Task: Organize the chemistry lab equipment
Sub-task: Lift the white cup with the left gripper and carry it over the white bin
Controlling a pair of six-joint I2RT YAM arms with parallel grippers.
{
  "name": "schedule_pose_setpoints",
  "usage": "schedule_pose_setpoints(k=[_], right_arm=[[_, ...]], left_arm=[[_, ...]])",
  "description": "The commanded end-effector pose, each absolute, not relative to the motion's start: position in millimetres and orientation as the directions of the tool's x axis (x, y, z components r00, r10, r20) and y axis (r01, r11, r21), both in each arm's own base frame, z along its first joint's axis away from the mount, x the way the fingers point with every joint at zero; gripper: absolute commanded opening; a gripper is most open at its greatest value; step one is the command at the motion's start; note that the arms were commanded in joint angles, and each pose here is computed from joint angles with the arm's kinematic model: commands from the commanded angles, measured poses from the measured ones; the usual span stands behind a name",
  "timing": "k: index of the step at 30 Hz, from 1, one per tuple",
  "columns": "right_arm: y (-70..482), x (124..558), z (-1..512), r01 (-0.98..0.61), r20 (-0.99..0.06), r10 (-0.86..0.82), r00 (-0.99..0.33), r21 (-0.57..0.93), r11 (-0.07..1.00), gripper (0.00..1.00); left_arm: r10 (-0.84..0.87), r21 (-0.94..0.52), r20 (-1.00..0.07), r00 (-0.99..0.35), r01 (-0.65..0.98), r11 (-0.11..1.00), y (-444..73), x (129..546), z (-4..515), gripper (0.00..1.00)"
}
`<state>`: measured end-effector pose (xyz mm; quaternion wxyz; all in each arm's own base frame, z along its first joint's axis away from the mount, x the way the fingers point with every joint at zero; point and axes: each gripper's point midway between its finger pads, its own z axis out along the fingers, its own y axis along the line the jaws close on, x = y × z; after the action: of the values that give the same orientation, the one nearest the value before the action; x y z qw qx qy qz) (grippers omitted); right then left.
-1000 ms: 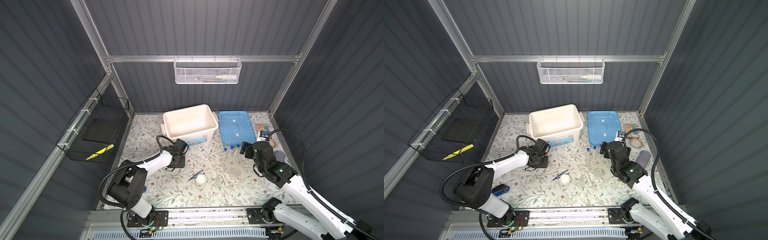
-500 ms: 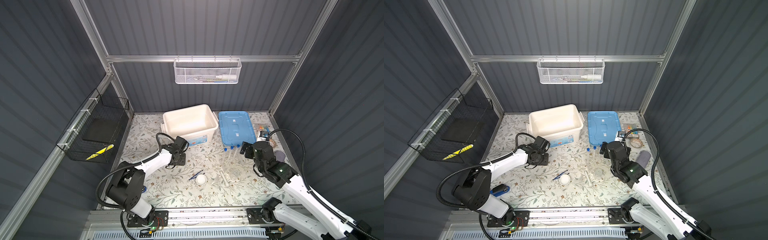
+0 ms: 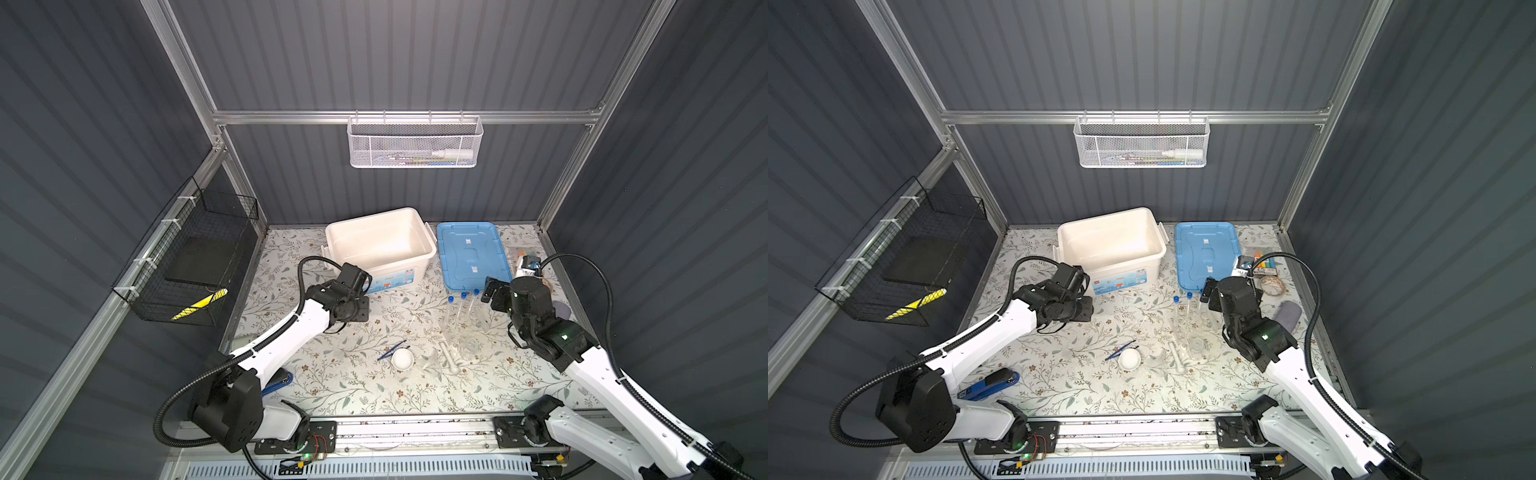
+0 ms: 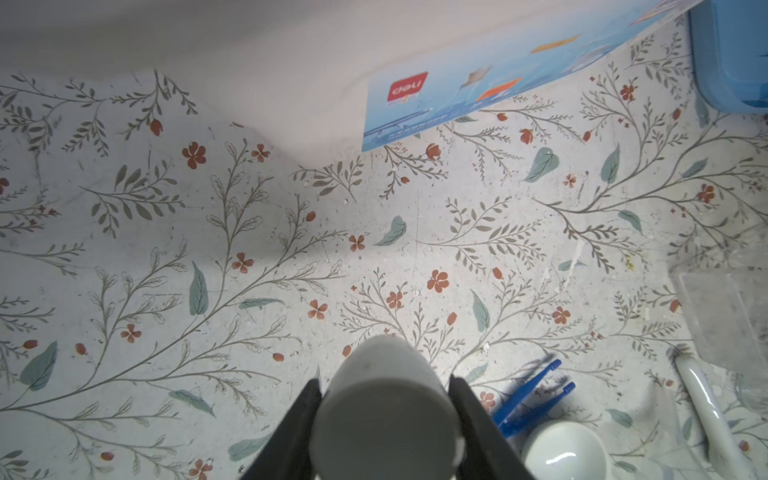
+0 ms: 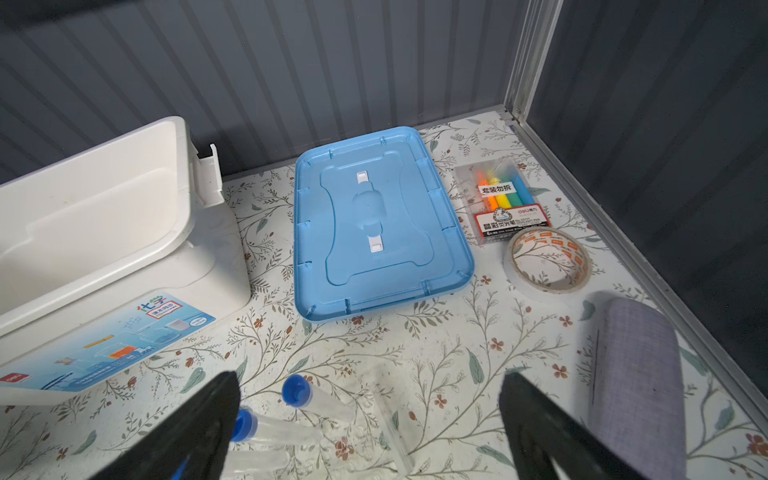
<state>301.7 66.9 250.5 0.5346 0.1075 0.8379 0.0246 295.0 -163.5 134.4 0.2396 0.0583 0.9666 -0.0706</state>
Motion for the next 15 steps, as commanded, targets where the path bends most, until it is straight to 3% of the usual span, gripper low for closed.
schedule_pose_setpoints(k=[1,15], right_arm=[[71,308,264,0.132,-0.899,0.203,-0.388,0.164,0.978,0.99],[81,336,282,0.088,-0.905,0.193,-0.379,0.172,0.981,0.99]], left_arm=[[0.084,-0.121,-0.501,-0.861,0.166,0.979,-166,293,163,0.33],[0.195,-0.038,-0.594,-0.781,0.269,0.962,-187,342,257,0.32]])
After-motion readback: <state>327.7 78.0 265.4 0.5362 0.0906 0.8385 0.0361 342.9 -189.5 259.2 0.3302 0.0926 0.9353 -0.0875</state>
